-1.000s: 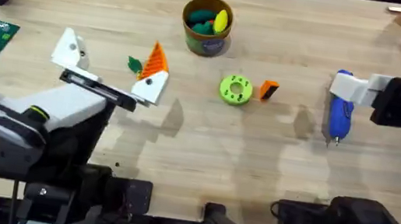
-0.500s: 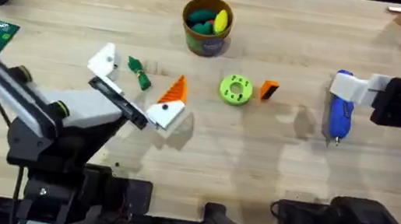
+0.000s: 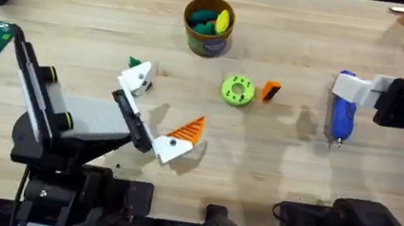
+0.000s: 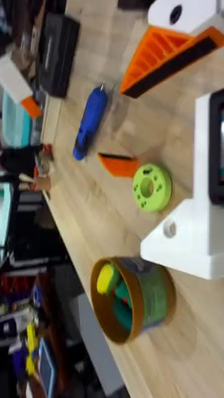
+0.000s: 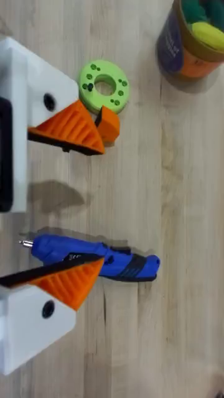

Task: Pick up the gripper from the table and insert it into the empty holder that is missing its gripper. Then pick up a screw, insert it into the mounting hole, and use the screwdriver to tighten it. Finally, clean up the table by picking up the vegetable and placing it into the bucket.

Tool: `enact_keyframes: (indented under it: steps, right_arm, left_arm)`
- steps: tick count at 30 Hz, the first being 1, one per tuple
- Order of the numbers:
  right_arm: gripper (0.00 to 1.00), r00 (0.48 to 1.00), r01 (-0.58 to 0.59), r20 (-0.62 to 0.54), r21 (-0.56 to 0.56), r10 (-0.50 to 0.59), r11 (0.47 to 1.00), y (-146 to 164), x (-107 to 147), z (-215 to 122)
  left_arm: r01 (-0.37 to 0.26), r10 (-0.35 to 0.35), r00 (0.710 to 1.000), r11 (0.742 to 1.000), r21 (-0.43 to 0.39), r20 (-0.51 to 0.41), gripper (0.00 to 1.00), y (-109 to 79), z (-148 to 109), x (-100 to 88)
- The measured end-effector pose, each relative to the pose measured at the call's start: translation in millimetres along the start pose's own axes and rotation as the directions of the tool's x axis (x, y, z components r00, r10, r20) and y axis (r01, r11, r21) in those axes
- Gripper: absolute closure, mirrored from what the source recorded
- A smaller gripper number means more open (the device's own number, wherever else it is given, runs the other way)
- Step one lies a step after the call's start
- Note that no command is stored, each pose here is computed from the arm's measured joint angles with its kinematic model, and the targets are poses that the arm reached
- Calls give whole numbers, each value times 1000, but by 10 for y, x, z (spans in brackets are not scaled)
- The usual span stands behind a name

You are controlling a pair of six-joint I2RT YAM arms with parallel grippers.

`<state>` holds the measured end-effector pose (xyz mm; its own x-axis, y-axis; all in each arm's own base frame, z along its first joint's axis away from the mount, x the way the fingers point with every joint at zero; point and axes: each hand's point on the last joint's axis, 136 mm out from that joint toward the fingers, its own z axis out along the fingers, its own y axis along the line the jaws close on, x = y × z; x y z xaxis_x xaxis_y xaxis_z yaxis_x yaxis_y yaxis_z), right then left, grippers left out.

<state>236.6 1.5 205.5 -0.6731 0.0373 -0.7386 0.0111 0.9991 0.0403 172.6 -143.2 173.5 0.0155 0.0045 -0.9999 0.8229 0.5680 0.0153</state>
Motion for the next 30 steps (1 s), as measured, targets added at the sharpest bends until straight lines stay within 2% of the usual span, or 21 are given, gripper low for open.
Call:
enact_keyframes:
  steps: [5, 10, 16, 30]
  right_arm:
    - [83, 1000, 0, 0, 0, 0, 1000, 0, 0, 0]
    - [83, 1000, 0, 0, 0, 0, 1000, 0, 0, 0]
    - [83, 1000, 0, 0, 0, 0, 1000, 0, 0, 0]
    - [83, 1000, 0, 0, 0, 0, 1000, 0, 0, 0]
  left_arm:
    - [26, -25, 1000, 995, 93, -5, 14, -160, -7, 9]
    - [75, -74, 997, 989, 129, -12, 14, -222, -14, 10]
    - [100, -98, 995, 985, 143, -20, 14, -249, -18, 19]
    - [107, -105, 994, 982, 155, -22, 14, -269, -21, 19]
